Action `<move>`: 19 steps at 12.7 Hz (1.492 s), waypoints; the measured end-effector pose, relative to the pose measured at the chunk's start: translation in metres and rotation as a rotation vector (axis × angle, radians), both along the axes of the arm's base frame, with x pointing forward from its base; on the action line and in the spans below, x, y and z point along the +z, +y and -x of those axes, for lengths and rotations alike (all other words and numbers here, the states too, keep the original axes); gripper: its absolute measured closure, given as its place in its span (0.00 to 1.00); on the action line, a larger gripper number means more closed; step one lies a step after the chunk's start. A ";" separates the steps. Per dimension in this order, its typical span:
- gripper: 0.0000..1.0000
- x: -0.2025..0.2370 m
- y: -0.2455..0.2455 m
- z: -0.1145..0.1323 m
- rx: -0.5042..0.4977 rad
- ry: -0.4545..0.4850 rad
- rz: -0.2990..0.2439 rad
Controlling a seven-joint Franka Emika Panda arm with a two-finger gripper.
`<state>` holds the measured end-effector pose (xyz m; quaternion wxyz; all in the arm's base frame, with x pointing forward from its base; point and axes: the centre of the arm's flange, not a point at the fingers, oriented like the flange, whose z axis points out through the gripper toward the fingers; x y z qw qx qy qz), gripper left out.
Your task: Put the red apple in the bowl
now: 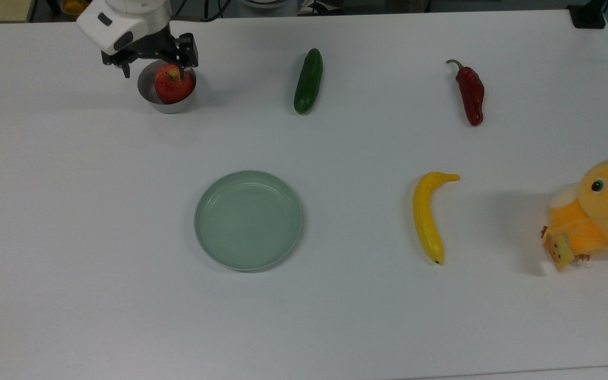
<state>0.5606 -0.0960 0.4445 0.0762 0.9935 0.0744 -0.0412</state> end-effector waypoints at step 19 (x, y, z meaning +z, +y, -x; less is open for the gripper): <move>0.00 0.045 0.166 0.001 -0.156 -0.123 -0.124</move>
